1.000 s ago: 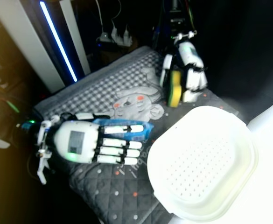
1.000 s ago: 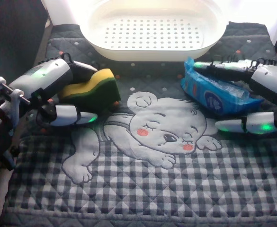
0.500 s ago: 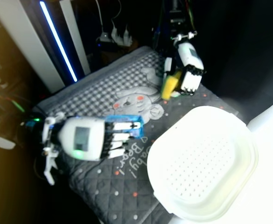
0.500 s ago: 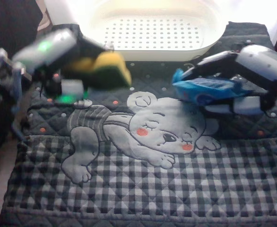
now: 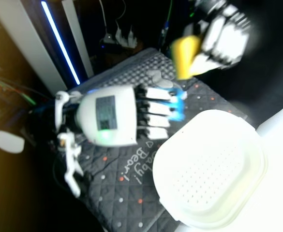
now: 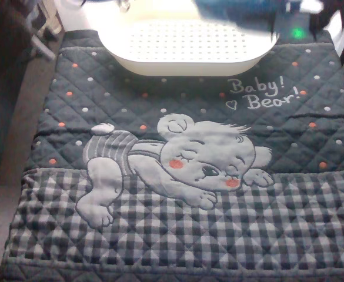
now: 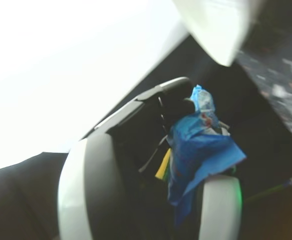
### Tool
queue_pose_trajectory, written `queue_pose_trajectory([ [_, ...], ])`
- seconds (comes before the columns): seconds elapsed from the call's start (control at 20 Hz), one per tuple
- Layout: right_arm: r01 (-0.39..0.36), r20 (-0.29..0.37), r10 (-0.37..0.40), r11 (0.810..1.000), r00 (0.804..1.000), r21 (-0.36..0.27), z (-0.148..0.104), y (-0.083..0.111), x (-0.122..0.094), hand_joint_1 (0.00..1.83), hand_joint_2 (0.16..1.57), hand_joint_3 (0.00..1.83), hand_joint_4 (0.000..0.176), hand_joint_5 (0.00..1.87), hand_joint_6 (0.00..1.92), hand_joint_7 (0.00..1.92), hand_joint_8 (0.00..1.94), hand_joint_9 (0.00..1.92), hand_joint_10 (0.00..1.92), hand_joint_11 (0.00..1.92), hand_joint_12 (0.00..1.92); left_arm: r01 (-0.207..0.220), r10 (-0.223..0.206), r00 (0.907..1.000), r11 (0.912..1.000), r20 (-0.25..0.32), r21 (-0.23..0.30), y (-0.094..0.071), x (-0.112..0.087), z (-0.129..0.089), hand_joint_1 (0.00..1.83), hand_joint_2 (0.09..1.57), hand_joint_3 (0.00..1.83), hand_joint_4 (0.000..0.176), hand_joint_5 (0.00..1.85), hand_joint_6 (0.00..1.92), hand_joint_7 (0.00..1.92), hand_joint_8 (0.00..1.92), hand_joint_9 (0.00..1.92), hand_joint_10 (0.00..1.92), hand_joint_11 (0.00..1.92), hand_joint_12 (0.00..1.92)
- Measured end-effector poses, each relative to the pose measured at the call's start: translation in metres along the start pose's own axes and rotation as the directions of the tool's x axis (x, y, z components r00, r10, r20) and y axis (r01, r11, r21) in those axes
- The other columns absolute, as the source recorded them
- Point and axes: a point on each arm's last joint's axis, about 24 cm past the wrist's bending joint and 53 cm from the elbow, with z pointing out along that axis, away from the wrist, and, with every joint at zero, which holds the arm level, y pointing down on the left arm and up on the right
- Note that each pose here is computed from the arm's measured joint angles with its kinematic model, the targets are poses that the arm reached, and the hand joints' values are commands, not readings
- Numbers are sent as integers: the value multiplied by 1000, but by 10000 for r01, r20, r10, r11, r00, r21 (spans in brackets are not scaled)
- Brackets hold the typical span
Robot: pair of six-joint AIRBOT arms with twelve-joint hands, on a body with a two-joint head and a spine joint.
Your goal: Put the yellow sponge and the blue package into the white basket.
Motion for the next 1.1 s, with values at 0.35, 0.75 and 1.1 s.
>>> queue_pose_trajectory([
  [0.35,8,193,-58,9675,9998,2528,43,-81,18,1268,1084,5,0,959,877,1153,830,1298,255,1187,590,57,-391,9928,9595,-1130,-2817,83,41,57,1282,1055,0,0,1059,677,1191,809,1287,276,916,1161],
  [0.75,-96,-163,192,8888,9997,4582,41,-140,44,1388,1070,4,0,952,771,1114,687,1116,1009,1143,636,566,-1601,9697,8821,-1847,-4676,126,99,65,1245,1118,0,0,1016,748,969,1181,1158,119,659,1262],
  [1.1,-323,-327,484,9234,9983,3824,40,-111,43,676,1049,0,176,141,10,75,14,34,10,0,8,744,-1539,9747,9070,-1619,-4145,121,81,47,842,935,0,176,96,1,18,0,6,0,0,200],
])
